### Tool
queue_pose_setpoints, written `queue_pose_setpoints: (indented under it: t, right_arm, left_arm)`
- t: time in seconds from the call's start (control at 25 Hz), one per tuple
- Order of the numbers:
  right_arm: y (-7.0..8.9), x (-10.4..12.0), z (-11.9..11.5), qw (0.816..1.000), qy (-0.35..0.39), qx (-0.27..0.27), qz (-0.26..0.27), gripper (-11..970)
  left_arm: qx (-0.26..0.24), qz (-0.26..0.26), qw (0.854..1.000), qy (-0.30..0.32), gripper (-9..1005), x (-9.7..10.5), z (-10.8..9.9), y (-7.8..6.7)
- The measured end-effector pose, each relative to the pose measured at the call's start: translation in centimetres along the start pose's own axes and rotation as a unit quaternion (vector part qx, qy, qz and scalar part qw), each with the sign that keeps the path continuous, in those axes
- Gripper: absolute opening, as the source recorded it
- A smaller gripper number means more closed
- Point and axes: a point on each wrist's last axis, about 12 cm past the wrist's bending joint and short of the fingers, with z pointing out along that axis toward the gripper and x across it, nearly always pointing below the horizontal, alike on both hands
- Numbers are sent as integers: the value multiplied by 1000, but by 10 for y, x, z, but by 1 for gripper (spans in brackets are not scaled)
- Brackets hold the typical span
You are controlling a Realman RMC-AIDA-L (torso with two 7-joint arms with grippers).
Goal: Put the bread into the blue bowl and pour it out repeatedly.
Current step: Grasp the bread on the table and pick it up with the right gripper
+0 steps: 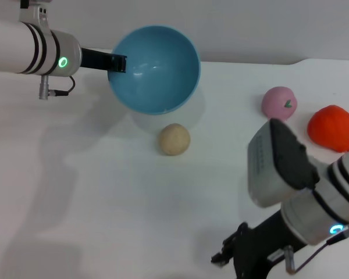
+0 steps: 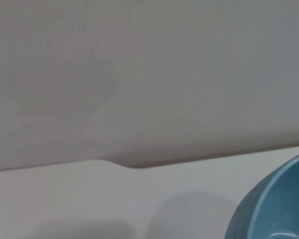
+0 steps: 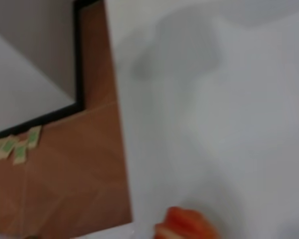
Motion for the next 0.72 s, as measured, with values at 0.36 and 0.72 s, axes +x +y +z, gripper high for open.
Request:
queue_pose_setpoints:
  t: [0.36, 0.72]
  right_arm:
    - [2, 5, 12, 999, 23, -37, 15, 654]
    - [-2, 14, 24, 997, 50, -51, 31, 653]
  left_arm:
    - [6, -8, 999, 39, 6, 7, -1, 0]
    - [-2, -1, 994, 109, 7, 16, -5, -1]
